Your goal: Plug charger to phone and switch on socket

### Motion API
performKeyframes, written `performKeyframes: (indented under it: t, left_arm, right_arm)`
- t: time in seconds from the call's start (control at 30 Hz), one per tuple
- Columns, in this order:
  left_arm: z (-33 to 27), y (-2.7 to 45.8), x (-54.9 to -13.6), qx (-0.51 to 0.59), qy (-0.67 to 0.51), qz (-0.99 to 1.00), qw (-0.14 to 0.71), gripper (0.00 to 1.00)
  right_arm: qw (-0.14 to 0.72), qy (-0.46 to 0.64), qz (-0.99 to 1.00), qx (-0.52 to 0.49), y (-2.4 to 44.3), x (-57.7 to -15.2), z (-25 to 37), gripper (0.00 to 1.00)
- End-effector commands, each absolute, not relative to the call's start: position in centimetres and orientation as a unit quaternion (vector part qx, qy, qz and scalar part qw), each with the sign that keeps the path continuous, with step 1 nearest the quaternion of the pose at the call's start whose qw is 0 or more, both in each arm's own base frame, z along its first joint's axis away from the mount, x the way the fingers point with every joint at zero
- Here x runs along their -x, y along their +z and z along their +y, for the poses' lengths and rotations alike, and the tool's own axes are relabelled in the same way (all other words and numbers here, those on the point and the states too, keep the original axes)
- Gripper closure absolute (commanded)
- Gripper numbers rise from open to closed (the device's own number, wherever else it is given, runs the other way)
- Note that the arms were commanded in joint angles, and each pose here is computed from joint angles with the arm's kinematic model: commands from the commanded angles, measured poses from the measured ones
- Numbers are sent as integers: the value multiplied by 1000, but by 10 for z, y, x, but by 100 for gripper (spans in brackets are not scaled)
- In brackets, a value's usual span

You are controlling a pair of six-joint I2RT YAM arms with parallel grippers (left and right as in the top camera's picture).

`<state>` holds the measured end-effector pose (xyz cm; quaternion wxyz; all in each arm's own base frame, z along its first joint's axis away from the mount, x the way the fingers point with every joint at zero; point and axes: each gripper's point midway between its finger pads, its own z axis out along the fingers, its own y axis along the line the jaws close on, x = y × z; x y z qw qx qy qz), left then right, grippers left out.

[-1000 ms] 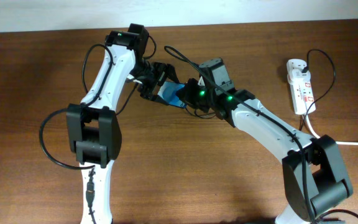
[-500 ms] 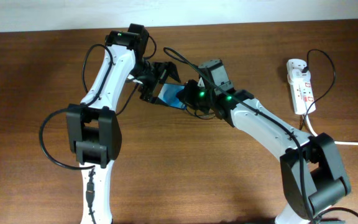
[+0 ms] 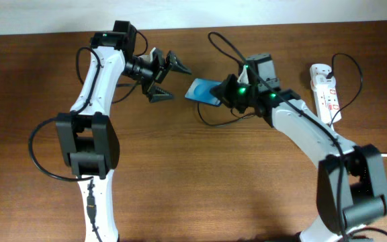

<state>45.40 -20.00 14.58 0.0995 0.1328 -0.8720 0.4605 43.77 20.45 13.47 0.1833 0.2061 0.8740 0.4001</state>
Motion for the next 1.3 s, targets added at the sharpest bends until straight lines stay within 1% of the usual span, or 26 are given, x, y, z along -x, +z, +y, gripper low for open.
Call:
performKeyframes:
  t: [0.0,0.07,0.2,0.33,0.43,0.57,0.67,0.8,0.87,0.97,1.1,1.27]
  left_arm:
    - [-213,170,-457,-71,515,-851,71,1]
    - [-214,173,-457,-68,524,-846,70,1]
    - [-214,173,-457,-68,523,-847,70,1]
    - [-214,173,-457,-68,524,-846,70,1]
    - [-215,174,-457,-65,528,-844,69,1]
    - [-224,194,-461,-42,577,-813,61,1]
    - [-229,213,-463,-18,622,-781,55,1]
    - [-231,214,-462,-16,625,-779,57,1]
    - [-233,214,-461,-19,624,-779,62,1]
    - [-238,214,-459,-21,623,-779,70,1]
    - [-256,217,-459,13,627,-777,54,0]
    - [-262,224,-474,5,631,-774,43,11]
  right_arm:
    - [239,439,841,-206,204,-438,191,96]
    - [267,437,834,-207,233,-429,177,96]
    - [322,341,836,-285,252,-393,115,96]
    - [374,349,806,-297,269,-360,79,96]
    - [404,402,762,-308,267,-353,80,96]
    - [445,484,661,-362,250,-372,79,96]
    - [407,485,621,-463,213,-390,85,96]
    - [330,532,569,-533,187,-409,107,96]
    - [332,551,561,-521,190,-423,119,96]
    - [338,589,550,-486,214,-440,145,96]
    - [346,593,543,-484,223,-439,167,96]
    - [360,581,537,-494,221,-431,183,96]
